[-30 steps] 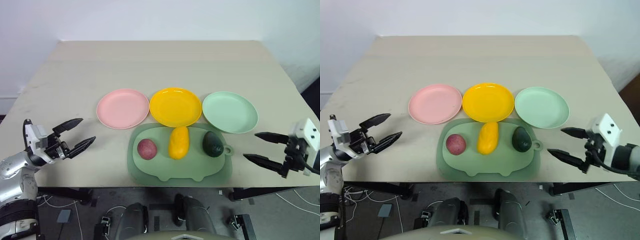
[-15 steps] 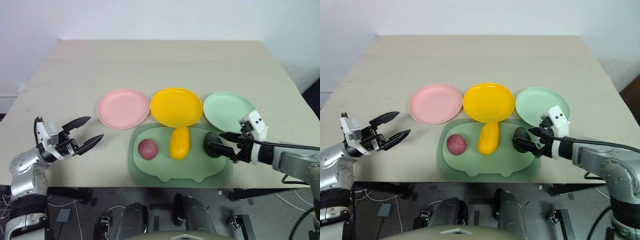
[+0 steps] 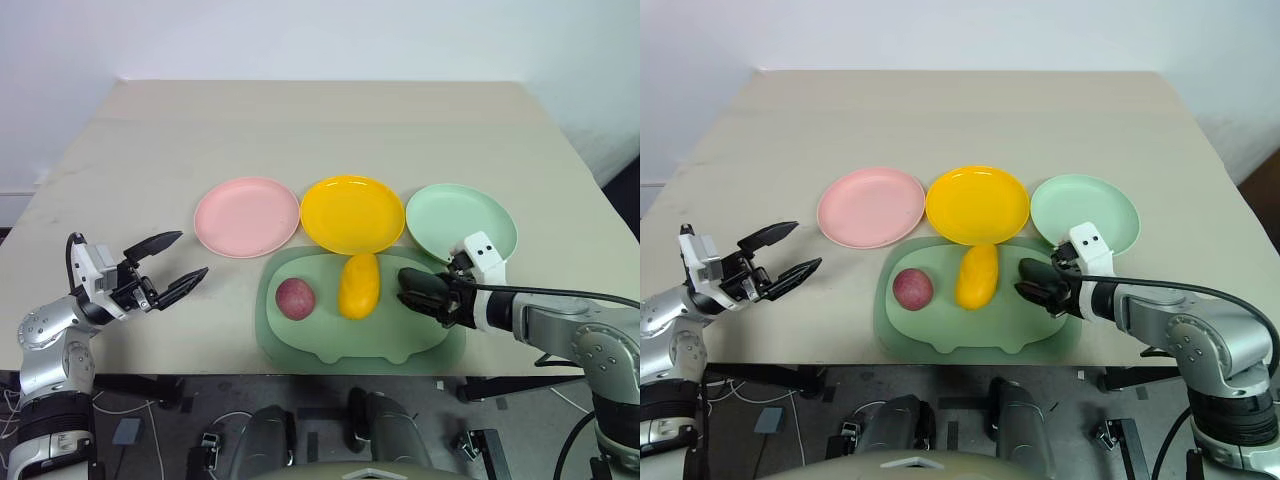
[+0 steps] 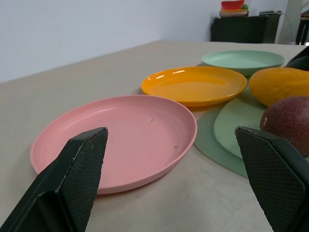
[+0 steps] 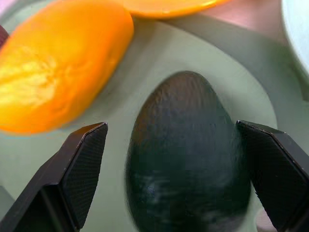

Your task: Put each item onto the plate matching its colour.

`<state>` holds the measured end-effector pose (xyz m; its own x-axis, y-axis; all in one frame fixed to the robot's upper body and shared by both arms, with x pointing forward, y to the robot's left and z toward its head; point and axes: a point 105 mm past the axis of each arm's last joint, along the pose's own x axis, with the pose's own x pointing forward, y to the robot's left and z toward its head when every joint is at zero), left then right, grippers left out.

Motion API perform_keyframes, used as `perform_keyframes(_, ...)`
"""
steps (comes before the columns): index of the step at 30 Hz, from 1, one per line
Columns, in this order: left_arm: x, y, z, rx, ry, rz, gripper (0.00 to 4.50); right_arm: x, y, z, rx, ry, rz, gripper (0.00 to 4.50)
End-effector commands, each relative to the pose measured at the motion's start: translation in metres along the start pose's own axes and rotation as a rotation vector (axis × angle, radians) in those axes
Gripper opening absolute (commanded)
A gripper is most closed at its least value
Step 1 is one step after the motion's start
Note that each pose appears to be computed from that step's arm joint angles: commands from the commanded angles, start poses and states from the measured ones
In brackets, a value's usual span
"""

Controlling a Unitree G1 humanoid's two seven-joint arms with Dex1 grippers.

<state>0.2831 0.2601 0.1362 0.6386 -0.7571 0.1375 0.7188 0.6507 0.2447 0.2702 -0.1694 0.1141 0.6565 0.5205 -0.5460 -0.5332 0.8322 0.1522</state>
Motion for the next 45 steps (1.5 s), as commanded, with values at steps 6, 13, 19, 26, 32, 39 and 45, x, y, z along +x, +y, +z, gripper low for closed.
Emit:
perform_keyframes(6, -0.003, 0.005, 0.011, 0.045, -0.011, 0.007, 4.43, 0.005, 0.0, 0.002, -0.036, -0.021, -0.015, 4.5)
perform_keyframes(13, -0.004, 0.007, 0.013, 0.054, -0.01, 0.01, 4.5, 0.001, 0.003, 0.01, -0.084, -0.041, 0.022, 3.01)
perform_keyframes(19, -0.006, 0.007, 0.014, 0.054, -0.008, 0.017, 4.5, -0.014, -0.016, 0.058, 0.001, -0.236, 0.049, 3.01)
perform_keyframes(26, -0.005, 0.006, 0.015, 0.061, -0.012, 0.033, 4.5, -0.008, -0.08, 0.086, 0.09, -0.306, -0.186, 3.01)
perform_keyframes(32, -0.007, 0.004, 0.016, 0.064, -0.013, 0.049, 4.5, 0.013, -0.106, 0.079, 0.065, -0.252, -0.282, 3.01)
perform_keyframes(39, -0.012, 0.005, 0.017, 0.069, -0.006, 0.065, 4.5, 0.015, -0.113, 0.077, 0.008, -0.205, -0.312, 4.45)
perform_keyframes(45, -0.015, 0.005, 0.02, 0.079, -0.004, 0.073, 4.5, -0.017, -0.085, 0.099, -0.086, -0.28, -0.166, 4.45)
